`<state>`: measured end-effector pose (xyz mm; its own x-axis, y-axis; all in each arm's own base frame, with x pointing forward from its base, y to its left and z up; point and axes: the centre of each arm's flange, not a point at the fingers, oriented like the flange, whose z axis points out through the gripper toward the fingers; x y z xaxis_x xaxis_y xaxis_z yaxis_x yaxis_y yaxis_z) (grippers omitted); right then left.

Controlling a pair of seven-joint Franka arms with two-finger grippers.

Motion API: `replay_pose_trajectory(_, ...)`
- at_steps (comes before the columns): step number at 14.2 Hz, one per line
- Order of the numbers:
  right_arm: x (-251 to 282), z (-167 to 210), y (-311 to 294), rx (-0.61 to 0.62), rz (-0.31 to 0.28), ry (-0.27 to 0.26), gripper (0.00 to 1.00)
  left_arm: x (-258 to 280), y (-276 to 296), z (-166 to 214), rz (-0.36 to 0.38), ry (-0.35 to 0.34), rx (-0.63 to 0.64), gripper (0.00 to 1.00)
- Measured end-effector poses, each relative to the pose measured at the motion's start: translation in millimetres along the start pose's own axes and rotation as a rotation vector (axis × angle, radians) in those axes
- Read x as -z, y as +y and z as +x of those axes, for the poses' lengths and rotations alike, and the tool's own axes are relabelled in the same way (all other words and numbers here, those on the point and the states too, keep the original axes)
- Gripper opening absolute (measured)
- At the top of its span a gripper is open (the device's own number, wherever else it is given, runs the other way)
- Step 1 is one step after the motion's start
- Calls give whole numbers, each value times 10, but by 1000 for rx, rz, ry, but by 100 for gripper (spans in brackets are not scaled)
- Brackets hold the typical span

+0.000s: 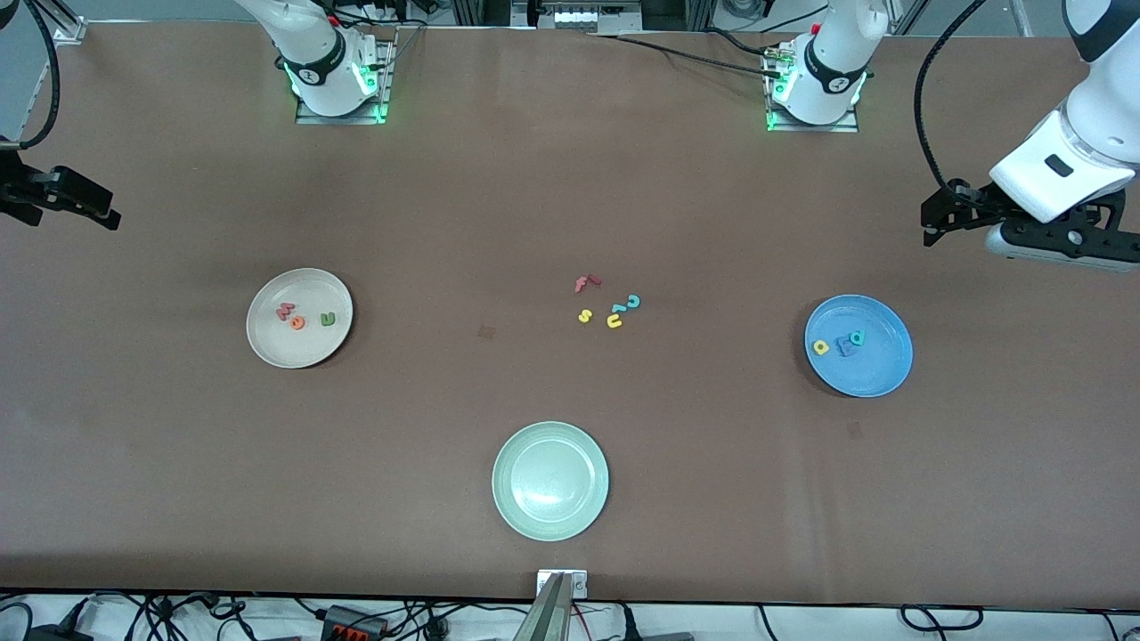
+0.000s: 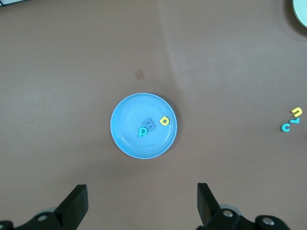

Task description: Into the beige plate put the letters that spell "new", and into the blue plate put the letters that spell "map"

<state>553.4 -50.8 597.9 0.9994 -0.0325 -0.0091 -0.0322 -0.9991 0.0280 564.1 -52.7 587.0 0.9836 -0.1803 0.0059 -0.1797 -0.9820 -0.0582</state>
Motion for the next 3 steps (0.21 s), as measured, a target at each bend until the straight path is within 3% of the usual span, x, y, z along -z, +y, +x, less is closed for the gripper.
replay_pose_trajectory(3, 1, 1, 0, 0, 0, 1, 100, -105, -5, 47, -3, -17, 0, 100)
